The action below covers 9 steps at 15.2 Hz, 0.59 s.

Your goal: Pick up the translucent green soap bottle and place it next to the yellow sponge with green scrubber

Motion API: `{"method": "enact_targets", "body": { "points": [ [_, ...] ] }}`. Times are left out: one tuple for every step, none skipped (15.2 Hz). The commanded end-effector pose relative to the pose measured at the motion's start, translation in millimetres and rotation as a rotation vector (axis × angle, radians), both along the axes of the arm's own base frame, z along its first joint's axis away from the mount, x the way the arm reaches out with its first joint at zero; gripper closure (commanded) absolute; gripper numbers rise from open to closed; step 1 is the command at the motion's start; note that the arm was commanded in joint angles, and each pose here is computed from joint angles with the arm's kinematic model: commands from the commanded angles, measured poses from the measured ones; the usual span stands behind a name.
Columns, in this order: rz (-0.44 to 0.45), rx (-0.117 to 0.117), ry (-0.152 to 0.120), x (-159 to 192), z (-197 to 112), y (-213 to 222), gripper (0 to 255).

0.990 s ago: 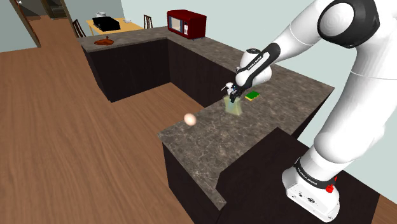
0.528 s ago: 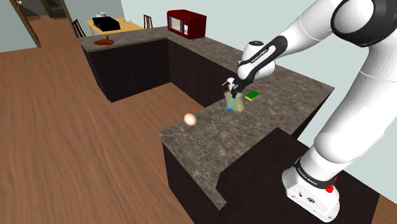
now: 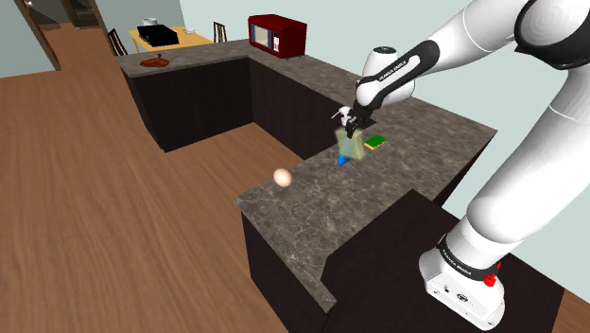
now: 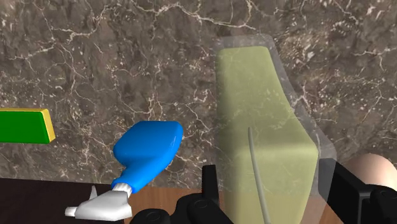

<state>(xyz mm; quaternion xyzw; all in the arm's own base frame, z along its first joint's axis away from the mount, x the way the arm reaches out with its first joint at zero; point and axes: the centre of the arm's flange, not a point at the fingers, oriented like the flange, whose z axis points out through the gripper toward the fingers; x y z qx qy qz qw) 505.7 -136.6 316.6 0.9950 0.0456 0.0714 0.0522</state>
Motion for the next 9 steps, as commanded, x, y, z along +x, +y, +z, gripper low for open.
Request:
{"method": "enact_targets", "body": {
  "points": [
    [0.000, 0.000, 0.000, 1.6, 10.3, -1.6, 255],
    [0.000, 0.000, 0.000, 1.6, 15.6, -1.6, 255],
    [0.000, 0.000, 0.000, 1.6, 20.9, -1.6, 255],
    [0.000, 0.000, 0.000, 1.6, 26.2, -1.6, 255],
    [0.000, 0.000, 0.000, 1.6, 31.5, -1.6, 255],
    [0.000, 0.000, 0.000, 1.6, 36.7, -1.6, 255],
    [0.000, 0.000, 0.000, 1.6, 42.0, -1.6, 255],
    [0.000, 0.000, 0.000, 1.6, 47.3, -1.6, 255],
    [0.000, 0.000, 0.000, 1.6, 52.6, -1.6, 255]
  ]
}}
